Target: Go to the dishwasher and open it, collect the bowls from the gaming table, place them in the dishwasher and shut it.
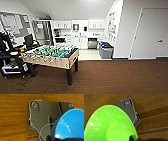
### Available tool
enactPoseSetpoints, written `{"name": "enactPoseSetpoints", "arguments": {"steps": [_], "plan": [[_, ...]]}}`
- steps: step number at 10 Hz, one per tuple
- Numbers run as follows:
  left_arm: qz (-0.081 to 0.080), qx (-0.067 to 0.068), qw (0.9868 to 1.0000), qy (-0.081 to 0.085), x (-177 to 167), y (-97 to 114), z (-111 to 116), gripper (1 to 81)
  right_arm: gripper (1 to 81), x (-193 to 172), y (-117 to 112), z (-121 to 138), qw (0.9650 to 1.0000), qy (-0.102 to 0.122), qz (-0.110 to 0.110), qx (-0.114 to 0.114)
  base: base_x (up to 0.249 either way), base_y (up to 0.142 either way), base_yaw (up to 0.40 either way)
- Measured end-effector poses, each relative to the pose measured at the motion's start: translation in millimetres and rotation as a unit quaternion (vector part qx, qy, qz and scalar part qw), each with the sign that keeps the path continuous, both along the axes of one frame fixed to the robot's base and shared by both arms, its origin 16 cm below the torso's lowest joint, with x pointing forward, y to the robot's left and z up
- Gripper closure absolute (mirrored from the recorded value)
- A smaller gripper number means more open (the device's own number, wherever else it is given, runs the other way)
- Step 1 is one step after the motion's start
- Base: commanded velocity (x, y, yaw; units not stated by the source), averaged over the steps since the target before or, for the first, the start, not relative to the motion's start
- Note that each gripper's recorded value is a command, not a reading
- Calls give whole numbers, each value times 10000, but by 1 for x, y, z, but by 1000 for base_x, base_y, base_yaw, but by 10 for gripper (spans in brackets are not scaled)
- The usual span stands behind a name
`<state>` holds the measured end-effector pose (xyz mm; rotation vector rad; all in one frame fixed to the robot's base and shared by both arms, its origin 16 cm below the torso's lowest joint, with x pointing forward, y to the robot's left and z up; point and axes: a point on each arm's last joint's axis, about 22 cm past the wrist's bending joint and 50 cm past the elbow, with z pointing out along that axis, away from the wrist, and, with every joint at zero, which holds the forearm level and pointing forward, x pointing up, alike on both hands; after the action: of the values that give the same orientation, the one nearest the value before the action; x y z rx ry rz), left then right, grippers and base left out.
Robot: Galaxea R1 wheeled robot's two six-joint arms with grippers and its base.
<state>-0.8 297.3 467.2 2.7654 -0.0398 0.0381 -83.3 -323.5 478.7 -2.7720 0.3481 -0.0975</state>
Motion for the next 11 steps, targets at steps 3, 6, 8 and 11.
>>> {"name": "enactPoseSetpoints", "arguments": {"steps": [3,6,8,11], "plan": [[-5,-56,10000,-8,0,-8,0,811,811,-2,-5,0,10000,8,8,-35,184,0,0],[-8,-6,10000,12,-1,-1,0,811,811,-3,1,0,10000,23,8,6,184,0,0],[-6,-14,10000,3,0,-3,0,811,811,-1,1,-1,10000,6,5,3,184,0,0],[-9,-15,10000,2,-1,-3,0,811,811,-6,3,-1,10000,37,11,21,184,0,0]]}}
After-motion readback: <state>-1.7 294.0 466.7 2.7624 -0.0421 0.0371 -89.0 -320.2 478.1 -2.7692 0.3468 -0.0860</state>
